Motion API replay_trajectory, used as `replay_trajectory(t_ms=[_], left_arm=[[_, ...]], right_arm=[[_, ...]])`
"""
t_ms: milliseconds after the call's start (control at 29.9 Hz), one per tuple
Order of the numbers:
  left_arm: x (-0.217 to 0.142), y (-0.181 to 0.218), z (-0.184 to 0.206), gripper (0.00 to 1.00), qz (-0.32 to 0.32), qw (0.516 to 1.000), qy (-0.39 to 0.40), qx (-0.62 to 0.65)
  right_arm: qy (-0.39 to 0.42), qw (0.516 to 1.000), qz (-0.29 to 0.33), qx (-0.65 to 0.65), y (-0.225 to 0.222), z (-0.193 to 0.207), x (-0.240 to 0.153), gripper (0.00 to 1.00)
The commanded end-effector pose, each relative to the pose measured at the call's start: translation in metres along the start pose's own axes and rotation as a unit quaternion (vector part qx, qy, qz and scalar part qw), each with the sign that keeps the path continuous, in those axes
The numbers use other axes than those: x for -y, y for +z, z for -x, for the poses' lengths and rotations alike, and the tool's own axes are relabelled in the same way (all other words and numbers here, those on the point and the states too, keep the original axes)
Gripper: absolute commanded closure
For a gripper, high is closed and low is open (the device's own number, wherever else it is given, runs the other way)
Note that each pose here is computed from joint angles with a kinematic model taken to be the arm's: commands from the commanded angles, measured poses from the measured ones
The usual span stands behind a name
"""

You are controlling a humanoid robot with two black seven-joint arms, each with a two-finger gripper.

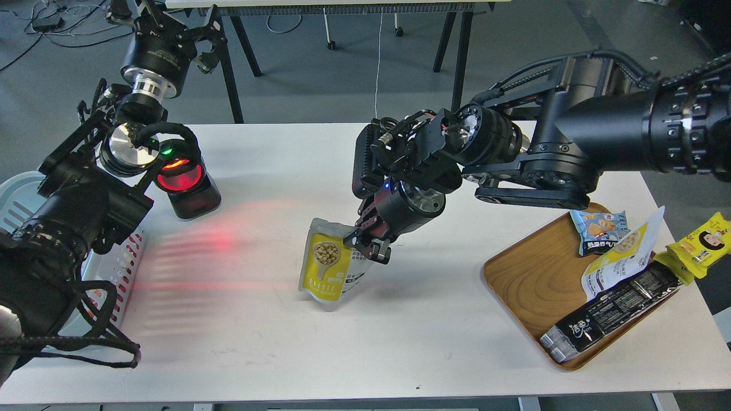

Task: Scan snack and place in basket
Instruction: 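Carry the yellow bag toward the table center and lower it, then release the bag on the table and withdraw the right gripper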

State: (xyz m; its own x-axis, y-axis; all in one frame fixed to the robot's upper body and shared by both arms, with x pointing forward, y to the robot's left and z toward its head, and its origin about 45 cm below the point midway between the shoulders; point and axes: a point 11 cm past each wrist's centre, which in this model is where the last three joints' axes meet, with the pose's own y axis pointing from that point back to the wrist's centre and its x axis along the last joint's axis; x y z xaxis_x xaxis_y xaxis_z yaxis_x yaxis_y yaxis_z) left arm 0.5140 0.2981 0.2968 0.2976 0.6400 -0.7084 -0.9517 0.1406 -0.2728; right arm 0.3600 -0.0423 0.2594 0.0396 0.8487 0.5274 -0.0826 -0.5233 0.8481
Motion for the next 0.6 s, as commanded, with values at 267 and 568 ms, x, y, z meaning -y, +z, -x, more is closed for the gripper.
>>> replay_trajectory(t_ms=[267,568], left_arm=[[-0.0005,-0.0016,-0.0002,0.00,-0.001,1.000,0.000,-0.001],[0.0000,-0.0005,0.0000,0.00,0.000,1.000,0.000,-0.001]], right_arm=[[-0.006,1.000,-0.006,-0.006,-0.0043,-0.0004,0.0067,0.94],[0.001,1.000,-0.008,-0.002,-0.0054,-0.0030,0.0022,0.61]])
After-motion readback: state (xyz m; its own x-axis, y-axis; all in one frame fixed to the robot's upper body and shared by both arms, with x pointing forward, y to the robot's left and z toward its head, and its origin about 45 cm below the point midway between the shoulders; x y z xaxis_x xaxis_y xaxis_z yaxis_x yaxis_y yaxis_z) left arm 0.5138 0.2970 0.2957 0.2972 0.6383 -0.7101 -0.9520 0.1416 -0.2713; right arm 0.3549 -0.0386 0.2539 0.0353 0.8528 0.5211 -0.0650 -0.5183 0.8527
